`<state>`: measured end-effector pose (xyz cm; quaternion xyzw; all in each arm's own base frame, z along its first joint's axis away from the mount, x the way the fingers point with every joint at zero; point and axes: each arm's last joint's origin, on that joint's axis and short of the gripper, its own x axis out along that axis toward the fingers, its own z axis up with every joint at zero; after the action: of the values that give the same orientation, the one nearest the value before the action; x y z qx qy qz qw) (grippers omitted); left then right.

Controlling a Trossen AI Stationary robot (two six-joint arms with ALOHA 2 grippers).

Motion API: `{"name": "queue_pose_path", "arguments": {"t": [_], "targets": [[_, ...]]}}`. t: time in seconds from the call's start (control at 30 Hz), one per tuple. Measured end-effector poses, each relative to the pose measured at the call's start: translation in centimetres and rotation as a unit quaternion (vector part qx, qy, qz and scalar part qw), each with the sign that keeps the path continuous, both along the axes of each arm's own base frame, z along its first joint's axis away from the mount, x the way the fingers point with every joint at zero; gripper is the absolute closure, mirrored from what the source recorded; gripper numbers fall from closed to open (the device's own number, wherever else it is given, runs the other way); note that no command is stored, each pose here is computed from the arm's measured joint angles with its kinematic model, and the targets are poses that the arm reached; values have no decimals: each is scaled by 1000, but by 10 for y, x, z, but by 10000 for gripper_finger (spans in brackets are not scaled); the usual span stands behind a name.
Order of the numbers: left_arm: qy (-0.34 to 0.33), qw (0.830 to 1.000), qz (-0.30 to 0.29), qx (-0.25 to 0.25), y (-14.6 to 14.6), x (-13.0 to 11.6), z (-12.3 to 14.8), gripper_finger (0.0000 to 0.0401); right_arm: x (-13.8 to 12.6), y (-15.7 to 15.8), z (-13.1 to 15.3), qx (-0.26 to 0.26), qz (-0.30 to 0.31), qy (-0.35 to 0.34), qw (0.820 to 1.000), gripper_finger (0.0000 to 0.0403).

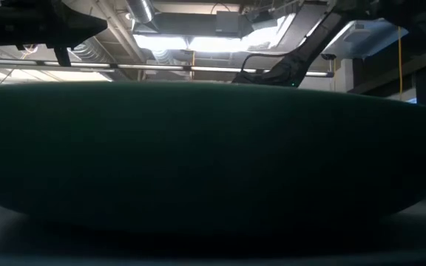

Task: Stack plastic plates
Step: Stack the pink plate on top of the dark green plate

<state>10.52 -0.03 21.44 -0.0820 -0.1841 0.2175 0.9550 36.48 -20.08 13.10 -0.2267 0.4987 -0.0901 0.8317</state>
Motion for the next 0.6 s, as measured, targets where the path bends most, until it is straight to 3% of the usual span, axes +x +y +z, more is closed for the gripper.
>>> {"name": "queue_pose_path", "arguments": {"t": [0.33,0.6], "targets": [[0,1000,1,0,0,0,0,394,0,0,-1,-13,23,10,1000,393],[0,1000,1,0,0,0,0,394,9,30,12,-11,56,15,998,400]]}}
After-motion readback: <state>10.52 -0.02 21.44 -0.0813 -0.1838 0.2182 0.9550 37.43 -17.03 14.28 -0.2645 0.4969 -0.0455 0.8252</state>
